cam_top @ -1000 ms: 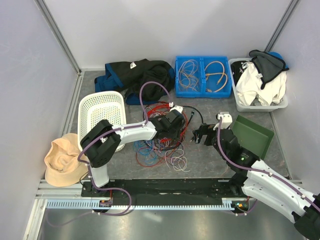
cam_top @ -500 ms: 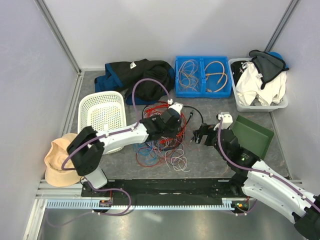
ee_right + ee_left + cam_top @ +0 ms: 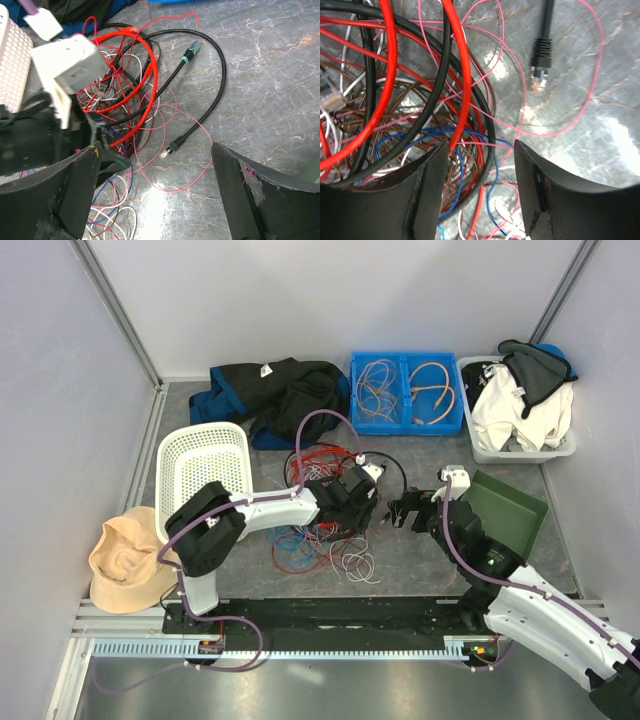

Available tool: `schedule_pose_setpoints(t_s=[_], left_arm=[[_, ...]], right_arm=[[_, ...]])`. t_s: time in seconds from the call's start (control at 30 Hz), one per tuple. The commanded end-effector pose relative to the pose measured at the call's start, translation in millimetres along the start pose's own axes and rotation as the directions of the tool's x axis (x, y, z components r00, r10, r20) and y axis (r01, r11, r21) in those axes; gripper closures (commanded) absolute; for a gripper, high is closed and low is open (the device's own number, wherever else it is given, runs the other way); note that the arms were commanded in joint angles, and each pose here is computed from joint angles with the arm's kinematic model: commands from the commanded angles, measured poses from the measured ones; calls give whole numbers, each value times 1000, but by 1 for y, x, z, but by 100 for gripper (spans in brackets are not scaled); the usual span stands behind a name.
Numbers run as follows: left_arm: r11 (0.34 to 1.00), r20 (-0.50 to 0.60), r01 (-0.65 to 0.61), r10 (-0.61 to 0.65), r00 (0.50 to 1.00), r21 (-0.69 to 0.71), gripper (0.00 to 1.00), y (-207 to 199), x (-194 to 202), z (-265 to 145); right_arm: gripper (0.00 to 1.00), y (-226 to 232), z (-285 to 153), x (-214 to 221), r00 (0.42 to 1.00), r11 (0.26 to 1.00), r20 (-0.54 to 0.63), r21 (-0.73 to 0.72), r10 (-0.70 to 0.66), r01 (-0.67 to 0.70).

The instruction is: Untangle the cables

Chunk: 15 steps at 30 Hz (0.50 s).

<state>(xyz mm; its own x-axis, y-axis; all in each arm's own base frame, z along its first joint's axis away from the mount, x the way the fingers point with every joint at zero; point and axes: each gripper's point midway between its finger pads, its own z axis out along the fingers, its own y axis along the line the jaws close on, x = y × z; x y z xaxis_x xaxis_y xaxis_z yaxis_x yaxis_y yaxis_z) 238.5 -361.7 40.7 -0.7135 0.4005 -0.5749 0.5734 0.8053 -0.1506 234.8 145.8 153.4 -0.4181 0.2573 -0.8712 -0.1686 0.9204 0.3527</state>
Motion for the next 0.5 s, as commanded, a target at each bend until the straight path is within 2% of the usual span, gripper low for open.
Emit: schedule_pose_setpoints(t_s=[0.0,0.1,0.2,0.3,0.33,0.47], left_arm=[[999,24,-44,45,999,-11,40,-2,-16,5],[998,24,-40,41,999,-38,51,2,-15,10],[998,53,-32,34,998,-49,80,4,-22,2],[998,100,-34,40,994,-60,90,6,-34,-14],[997,106,-45,52,993,-62,98,7,-36,-18],[997,161,-49,58,985,-61,98,7,-51,-41]], right_arm=[[2,7,-5,-16,999,1000,35,-17,22,-21],[2,6,-5,-14,999,1000,29,-12,21,-21],[2,6,-6,-15,999,1000,32,-14,20,-20],[2,6,-7,-17,999,1000,40,-15,23,-23],[2,6,-6,-17,999,1000,40,-15,25,-24],[2,9,-7,-21,998,999,45,-24,34,-33]])
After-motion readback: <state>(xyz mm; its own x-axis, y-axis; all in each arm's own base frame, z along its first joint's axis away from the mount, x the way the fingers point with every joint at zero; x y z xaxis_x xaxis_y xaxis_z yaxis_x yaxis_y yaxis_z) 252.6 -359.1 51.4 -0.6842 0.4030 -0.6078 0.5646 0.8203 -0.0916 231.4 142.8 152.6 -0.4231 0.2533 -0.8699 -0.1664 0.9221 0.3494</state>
